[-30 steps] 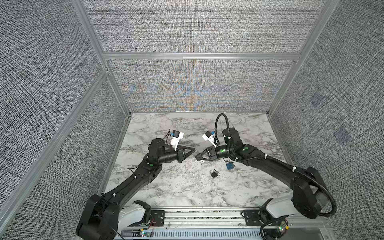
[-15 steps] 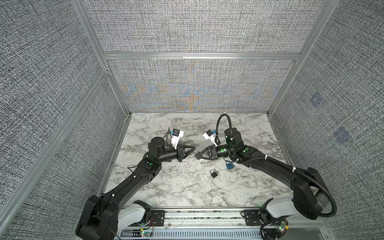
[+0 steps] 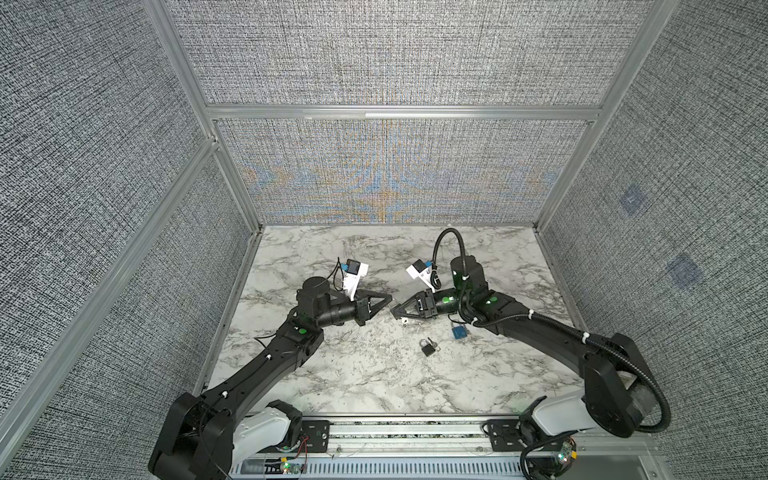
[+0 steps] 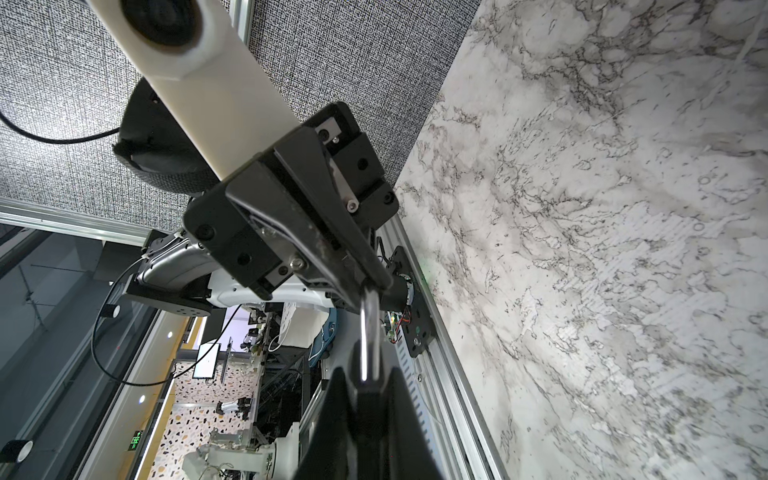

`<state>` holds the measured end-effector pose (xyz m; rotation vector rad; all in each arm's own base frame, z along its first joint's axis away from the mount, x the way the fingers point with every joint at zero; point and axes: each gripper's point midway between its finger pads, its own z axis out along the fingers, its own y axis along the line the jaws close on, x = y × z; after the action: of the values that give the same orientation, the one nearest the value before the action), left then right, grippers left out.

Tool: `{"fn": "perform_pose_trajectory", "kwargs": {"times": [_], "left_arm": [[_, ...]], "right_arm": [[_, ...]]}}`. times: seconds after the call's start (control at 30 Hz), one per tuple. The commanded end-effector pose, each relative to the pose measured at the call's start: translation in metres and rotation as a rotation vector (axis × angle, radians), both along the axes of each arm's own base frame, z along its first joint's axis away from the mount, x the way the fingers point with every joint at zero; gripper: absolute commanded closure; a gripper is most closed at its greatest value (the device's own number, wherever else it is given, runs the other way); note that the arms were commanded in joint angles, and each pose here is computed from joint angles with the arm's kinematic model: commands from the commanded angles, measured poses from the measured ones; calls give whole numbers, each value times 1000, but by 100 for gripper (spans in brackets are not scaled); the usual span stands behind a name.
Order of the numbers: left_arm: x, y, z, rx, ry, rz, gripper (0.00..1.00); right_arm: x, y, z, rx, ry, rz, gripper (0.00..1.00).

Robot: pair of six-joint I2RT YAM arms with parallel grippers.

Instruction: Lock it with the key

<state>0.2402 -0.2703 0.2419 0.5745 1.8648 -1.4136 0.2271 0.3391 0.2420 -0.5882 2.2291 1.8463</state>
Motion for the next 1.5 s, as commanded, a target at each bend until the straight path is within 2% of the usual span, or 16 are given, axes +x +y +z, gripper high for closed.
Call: {"fn": "perform_pose_trajectory", "kwargs": {"times": [0.0,0.77,1.47], "left_arm": [[-27,-6,-23,42,121,-106,100],[-47,-12,-35,40,161,-146,100],[4,0,0,64,90,28,100]], "right_arm": [[11,8,42,127,-206,0,100],[26,10,36,86,-223,-49,100],[8,4,10,-21,-236,-41,100]]}}
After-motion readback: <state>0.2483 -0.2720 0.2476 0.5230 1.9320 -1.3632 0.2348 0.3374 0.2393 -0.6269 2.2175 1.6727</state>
